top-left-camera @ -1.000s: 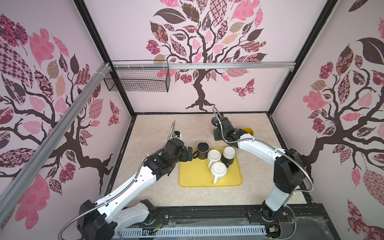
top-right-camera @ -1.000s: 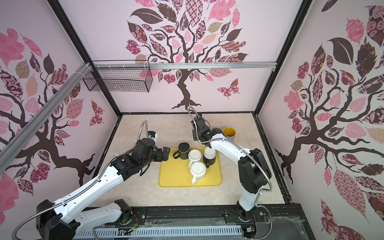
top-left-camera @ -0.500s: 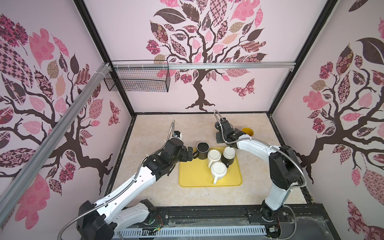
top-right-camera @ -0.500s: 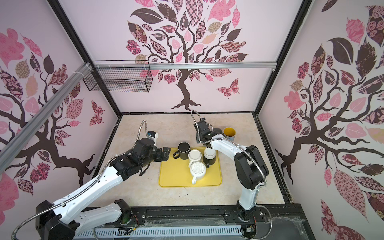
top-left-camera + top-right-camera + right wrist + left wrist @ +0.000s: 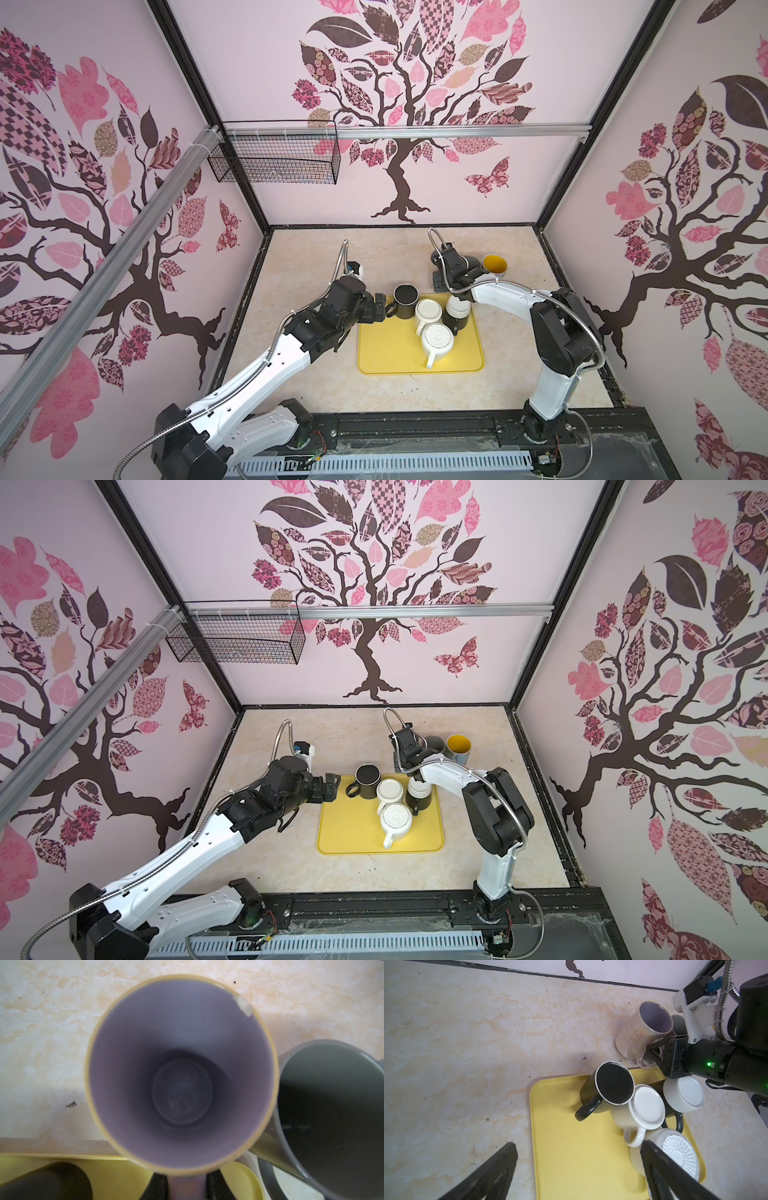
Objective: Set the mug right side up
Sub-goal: 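Lower the pink mug by the grey mug with right gripper while left nears black mug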
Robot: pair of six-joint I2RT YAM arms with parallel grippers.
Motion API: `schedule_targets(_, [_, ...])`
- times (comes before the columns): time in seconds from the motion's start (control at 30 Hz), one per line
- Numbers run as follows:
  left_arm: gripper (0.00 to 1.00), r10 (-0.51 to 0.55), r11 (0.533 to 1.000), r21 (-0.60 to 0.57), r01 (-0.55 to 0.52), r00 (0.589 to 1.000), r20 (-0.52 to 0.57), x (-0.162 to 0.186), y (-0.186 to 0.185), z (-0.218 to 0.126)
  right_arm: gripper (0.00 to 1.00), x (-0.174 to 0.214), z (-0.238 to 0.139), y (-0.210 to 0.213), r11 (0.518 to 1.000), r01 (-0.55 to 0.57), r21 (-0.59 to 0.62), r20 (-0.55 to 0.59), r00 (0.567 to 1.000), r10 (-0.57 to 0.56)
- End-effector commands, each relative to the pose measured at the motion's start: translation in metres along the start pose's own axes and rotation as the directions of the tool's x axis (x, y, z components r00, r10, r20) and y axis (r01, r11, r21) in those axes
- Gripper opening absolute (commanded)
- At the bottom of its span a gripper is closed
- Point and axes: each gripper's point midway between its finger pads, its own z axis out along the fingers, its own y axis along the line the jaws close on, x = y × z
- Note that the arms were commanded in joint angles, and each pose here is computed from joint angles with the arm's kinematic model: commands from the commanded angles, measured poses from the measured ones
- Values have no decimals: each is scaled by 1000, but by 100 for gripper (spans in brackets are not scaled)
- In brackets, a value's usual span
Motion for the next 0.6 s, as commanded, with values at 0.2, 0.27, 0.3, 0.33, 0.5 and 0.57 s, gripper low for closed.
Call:
schedule_targets(0.2, [96,-8,1000,9,8,999,35,-11,-2,-4,0,-21,2,-9,997,-64,43,106,993,59])
schedule_targets(0.27, [97,-9,1000,7,8,999,36,-11,-1,-4,0,-22,-1,-11,996,-74,44,113,991,69])
schedule_targets(0.3, [96,-8,1000,8,8,999,35,-11,-2,-4,2,-23,-3,-11,996,-79,40,120,990,74])
schedule_targets(0.33, [96,-9,1000,7,8,999,34,-11,-1,-4,9,-23,-5,-11,996,-85,34,123,989,81])
schedule_targets(0.5, [96,-8,1000,5,8,999,39,-12,-1,-4,33,-26,-15,-9,994,-108,-1,127,986,107])
schedule_targets(0.57, [96,-9,1000,3,9,999,39,-11,-1,-4,36,-29,-20,-9,993,-121,-11,130,984,121])
